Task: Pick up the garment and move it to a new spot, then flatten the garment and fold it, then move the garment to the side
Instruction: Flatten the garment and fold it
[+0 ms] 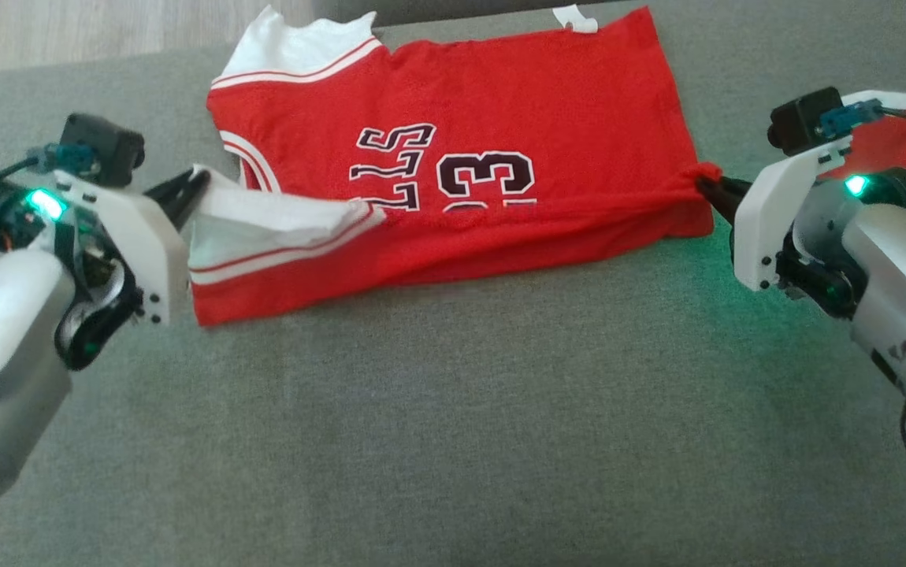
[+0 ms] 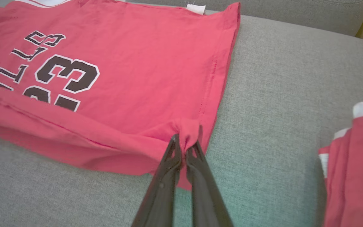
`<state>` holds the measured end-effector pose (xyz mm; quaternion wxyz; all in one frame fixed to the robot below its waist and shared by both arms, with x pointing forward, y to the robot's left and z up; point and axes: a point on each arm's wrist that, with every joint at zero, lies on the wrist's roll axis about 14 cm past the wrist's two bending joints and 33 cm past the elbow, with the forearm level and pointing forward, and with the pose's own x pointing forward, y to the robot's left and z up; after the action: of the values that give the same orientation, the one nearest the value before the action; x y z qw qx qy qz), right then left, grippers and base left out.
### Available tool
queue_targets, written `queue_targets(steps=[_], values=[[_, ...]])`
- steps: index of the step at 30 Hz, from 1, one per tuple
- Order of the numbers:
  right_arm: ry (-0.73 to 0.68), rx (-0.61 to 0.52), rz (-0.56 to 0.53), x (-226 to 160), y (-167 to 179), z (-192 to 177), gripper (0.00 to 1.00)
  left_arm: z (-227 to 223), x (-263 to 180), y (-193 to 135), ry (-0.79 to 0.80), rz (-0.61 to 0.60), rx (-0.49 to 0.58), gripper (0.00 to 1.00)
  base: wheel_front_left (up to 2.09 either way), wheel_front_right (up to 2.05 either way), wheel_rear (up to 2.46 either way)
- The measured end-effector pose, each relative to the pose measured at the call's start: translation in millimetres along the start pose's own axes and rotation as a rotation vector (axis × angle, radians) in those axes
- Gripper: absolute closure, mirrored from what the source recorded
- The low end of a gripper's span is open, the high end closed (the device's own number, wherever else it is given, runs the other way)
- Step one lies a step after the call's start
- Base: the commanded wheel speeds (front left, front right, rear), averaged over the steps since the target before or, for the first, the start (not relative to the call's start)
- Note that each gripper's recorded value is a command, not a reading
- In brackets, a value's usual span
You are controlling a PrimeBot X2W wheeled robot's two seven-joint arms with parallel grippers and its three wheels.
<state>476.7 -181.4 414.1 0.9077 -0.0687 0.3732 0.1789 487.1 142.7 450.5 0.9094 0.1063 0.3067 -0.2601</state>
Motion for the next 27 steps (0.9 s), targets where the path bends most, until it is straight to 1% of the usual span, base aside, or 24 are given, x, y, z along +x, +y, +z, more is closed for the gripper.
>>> queue_targets(steps=[7,8,9,10,11,14,16,17,19,21,23,24,25,27], values=[[0.01,-0.006,-0.003,13.7,-0.8,2.7,1.0,11.6,21.9,12.3,-0.006,0.039,0.068,1.0,0.0,0.0,0.0],[0.009,-0.008,-0.006,15.2,-1.9,3.2,0.91,13.3,25.0,12.6,-0.006,0.04,0.073,1.0,0.0,0.0,0.0],[0.0,-0.013,-0.01,16.9,-3.2,5.1,0.09,14.0,28.2,13.5,-0.005,0.043,0.076,1.0,0.0,0.0,0.0],[0.0,-0.017,-0.014,18.2,-4.6,5.9,0.0,14.6,31.4,14.4,-0.005,0.048,0.083,0.13,0.0,0.0,0.0],[-0.006,-0.022,-0.019,19.3,-6.4,7.5,0.0,15.5,34.3,15.0,-0.01,0.053,0.094,0.0,0.0,0.0,0.0],[-0.08,-0.015,-0.039,21.2,-12.6,22.8,0.0,23.5,41.0,18.4,-0.059,0.084,0.089,0.0,0.0,0.0,0.0],[-0.172,-0.009,-0.047,19.3,-14.8,41.5,0.0,34.6,42.0,21.1,-0.123,0.112,0.082,0.0,0.0,0.0,0.0],[-0.296,0.003,-0.052,12.9,-16.3,65.1,0.0,53.5,37.9,26.3,-0.222,0.149,0.07,0.0,0.0,0.0,0.0],[-0.417,-0.024,-0.058,3.2,-16.3,85.1,0.0,77.5,28.5,31.3,-0.352,0.189,0.043,0.0,0.0,0.0,0.0],[-0.515,-0.012,-0.077,-8.9,-20.9,101.9,0.0,99.7,15.4,35.2,-0.48,0.226,0.012,0.0,0.0,0.0,0.0],[-0.575,0.01,-0.107,-22.6,-29.1,114.6,0.0,116.6,0.8,37.3,-0.579,0.26,-0.012,0.0,0.0,0.0,0.0],[-0.613,0.029,-0.118,-31.5,-32.2,124.2,0.0,124.4,-6.9,37.3,-0.623,0.27,-0.051,0.0,0.0,0.0,0.0],[-0.672,0.055,-0.125,-43.8,-35.1,138.7,0.0,130.5,-14.0,35.4,-0.659,0.274,-0.085,0.0,0.0,0.0,0.0],[-0.793,0.064,-0.139,-72.8,-39.3,168.3,0.0,140.0,-28.3,27.1,-0.72,0.274,-0.117,0.0,0.0,0.0,0.0]])
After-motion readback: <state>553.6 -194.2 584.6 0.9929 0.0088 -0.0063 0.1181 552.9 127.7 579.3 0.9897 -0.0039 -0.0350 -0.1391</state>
